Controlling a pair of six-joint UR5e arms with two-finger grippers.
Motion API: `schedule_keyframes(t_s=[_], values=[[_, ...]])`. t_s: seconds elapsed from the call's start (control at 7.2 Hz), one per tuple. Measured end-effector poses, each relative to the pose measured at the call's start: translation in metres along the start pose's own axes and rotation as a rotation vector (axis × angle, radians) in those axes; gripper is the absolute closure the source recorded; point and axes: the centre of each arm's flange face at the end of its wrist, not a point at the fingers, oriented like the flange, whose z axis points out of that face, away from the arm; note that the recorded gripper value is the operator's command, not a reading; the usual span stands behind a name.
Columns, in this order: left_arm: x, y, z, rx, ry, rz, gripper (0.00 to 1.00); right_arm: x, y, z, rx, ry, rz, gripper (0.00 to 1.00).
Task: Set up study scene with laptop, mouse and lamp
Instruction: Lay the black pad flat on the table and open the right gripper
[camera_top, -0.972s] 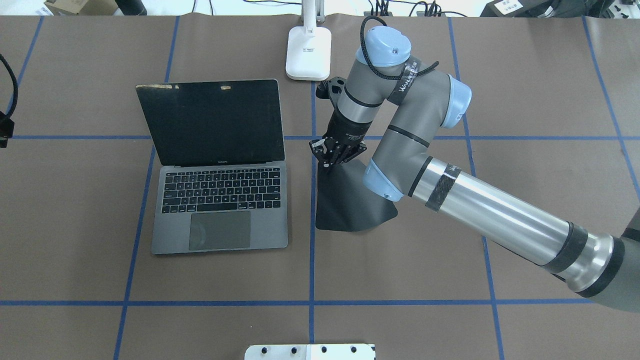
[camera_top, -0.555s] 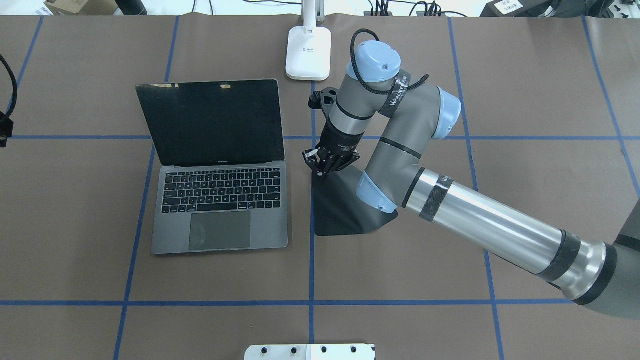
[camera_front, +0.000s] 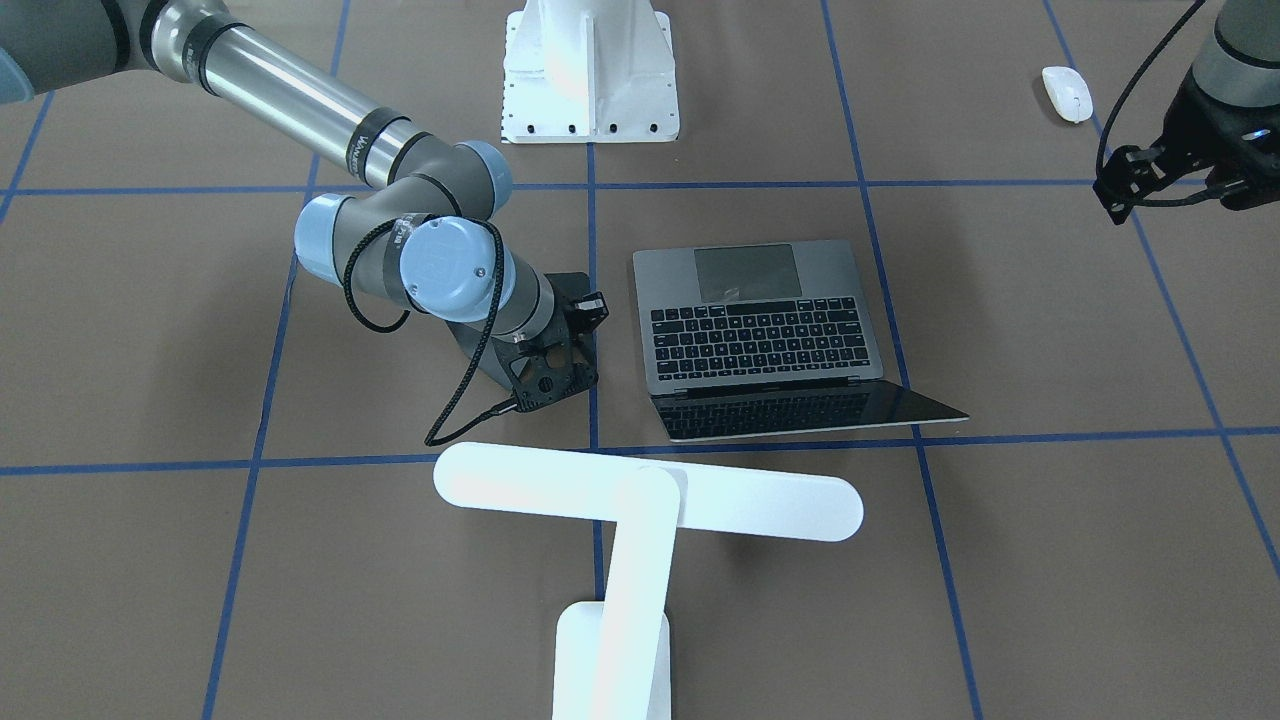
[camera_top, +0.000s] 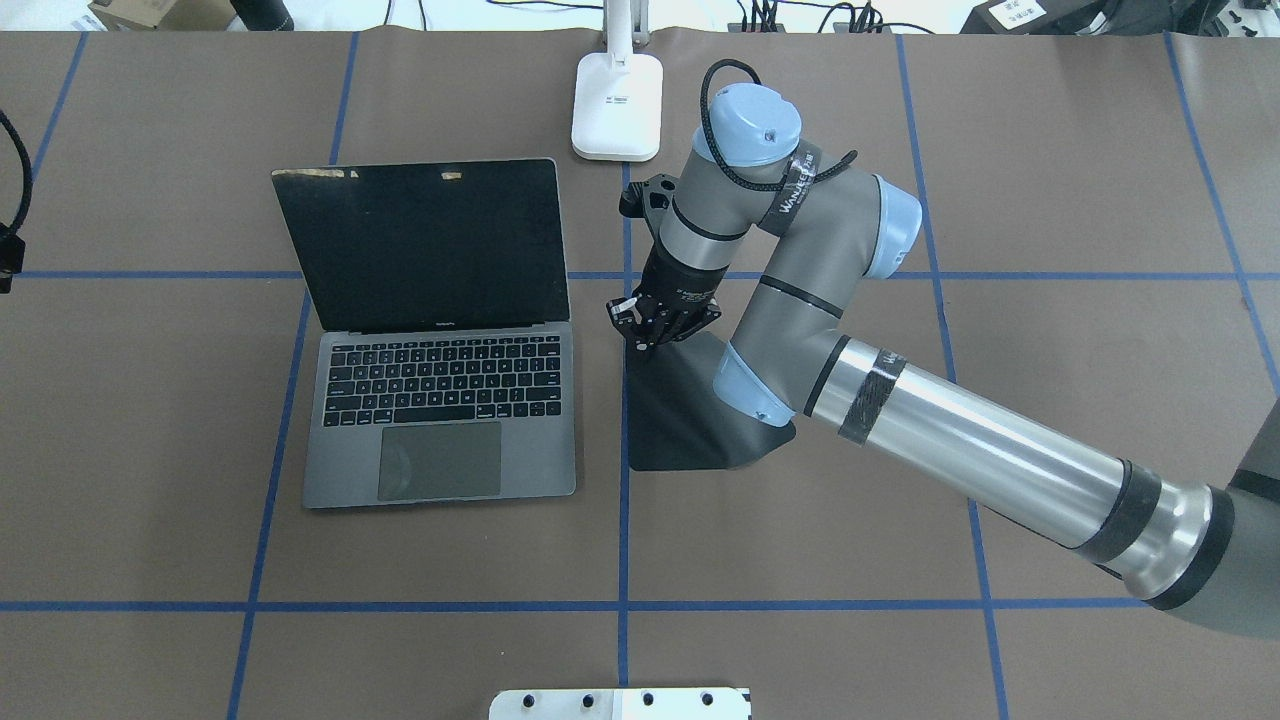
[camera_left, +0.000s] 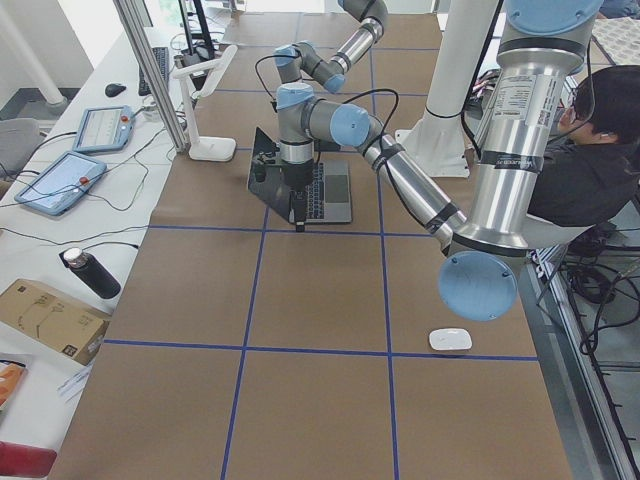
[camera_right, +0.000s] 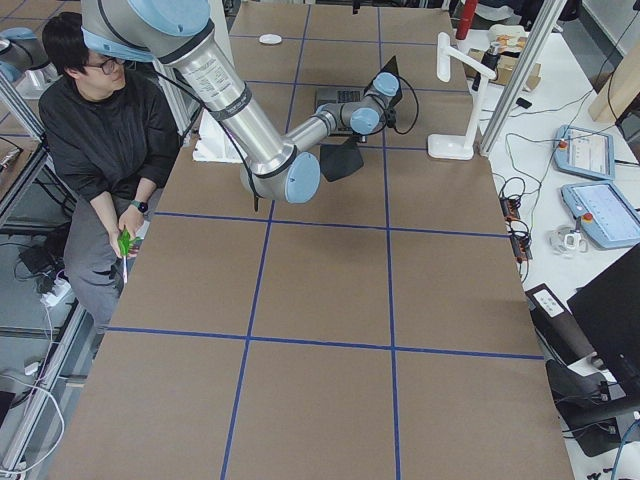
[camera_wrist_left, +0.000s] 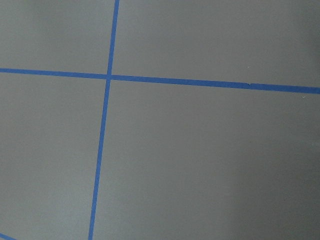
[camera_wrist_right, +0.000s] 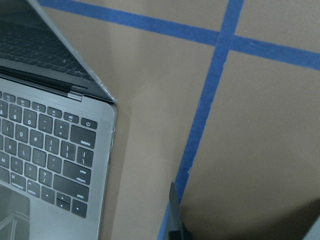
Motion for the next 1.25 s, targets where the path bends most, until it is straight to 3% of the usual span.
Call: schedule_keyframes(t_s=[0.42, 0.56, 0.69, 1.25], values=[[-0.0002, -0.0005, 0.0009, -0.001, -0.002, 0.000, 0.00, 0.0098, -0.0038, -0.0049, 0.008, 0.005, 0.053, 1.00], [-0.0001, -0.0008, 0.0014, -0.002, -0.003, 0.000, 0.00, 0.0111, -0.0039, -0.0049, 0.008, 0.006, 0.060, 0.92], [0.0002, -0.0013, 0.0019, -0.003, -0.003, -0.001, 0.00, 0.0114, -0.0038, -0.0047, 0.007, 0.006, 0.063, 0.01], [0.0010, -0.0027, 0.0020, -0.003, -0.002, -0.001, 0.00, 0.0114, -0.0049, -0.0095, 0.015, 0.003, 0.063, 0.01]])
